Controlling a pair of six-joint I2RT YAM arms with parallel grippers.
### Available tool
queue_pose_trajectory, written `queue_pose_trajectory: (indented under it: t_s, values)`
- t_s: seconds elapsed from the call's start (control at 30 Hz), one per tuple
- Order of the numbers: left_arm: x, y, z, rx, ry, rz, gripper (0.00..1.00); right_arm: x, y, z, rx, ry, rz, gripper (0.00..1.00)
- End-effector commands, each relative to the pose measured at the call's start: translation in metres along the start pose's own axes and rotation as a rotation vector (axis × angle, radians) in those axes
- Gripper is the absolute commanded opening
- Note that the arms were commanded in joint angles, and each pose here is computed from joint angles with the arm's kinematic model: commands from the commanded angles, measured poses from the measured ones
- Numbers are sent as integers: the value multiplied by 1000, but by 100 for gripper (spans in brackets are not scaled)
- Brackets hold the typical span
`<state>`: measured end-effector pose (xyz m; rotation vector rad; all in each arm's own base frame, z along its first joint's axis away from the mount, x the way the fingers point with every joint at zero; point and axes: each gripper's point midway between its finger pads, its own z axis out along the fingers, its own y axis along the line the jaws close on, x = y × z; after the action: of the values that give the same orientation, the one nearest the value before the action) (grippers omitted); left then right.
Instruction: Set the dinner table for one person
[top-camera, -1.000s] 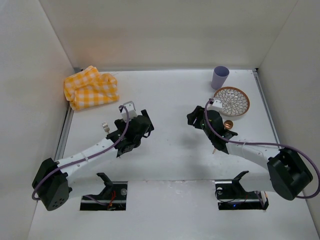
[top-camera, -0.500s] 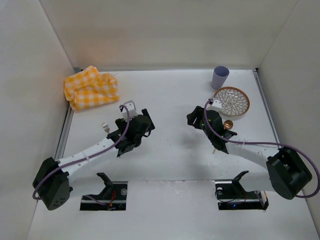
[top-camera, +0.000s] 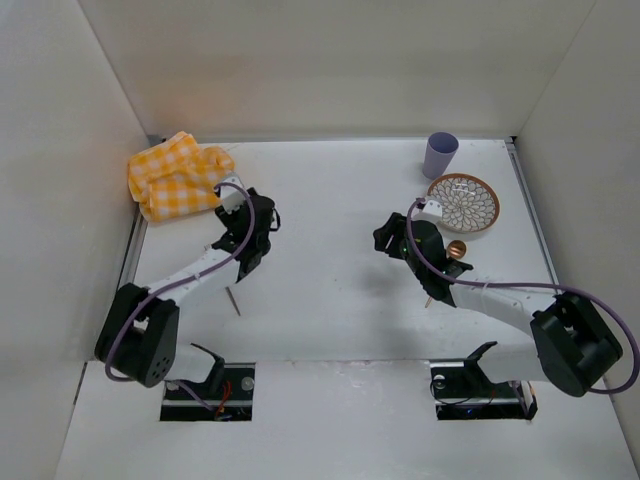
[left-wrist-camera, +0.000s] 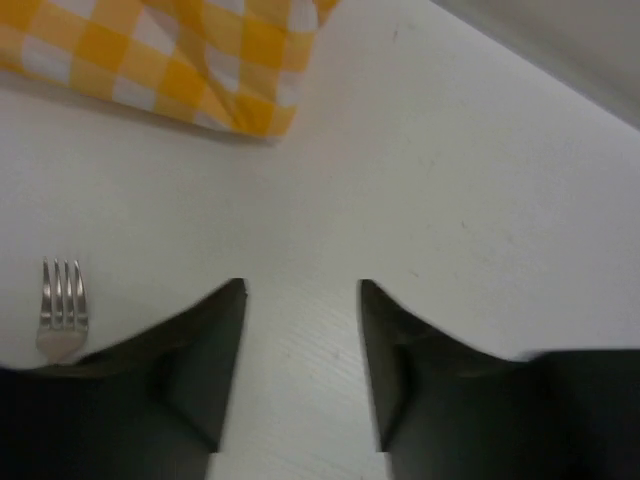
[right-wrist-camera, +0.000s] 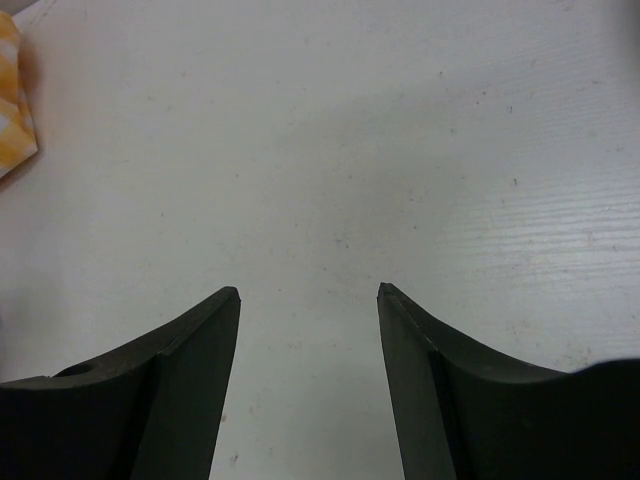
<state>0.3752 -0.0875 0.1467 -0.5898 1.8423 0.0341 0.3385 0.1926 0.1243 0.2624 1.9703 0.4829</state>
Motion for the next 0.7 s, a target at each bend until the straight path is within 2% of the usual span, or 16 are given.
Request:
queue_pose_trajectory:
  t_s: [0.0,0.03,0.13,0.3,0.4,0.67]
  values:
    - [-58,-16,26,38,-149,-92,34,-21,18,1,-43,-54,18,63]
    - [-66,-13,33,18,-154,-95,28,-22,18,0,-44,-55,18,63]
    - [-89,-2,47,-53,-166,-83,33,-22,18,0,-45,-53,16,64]
    - [-114,33,88,-188,-161,-115,63,-15,21,3,-48,-34,9,64]
    - [-119,47,118,-253,-116,-111,73,-10,23,6,-60,-13,5,63]
    - [-121,44,179,-265,-14,-113,76,-3,25,11,-67,18,-6,64]
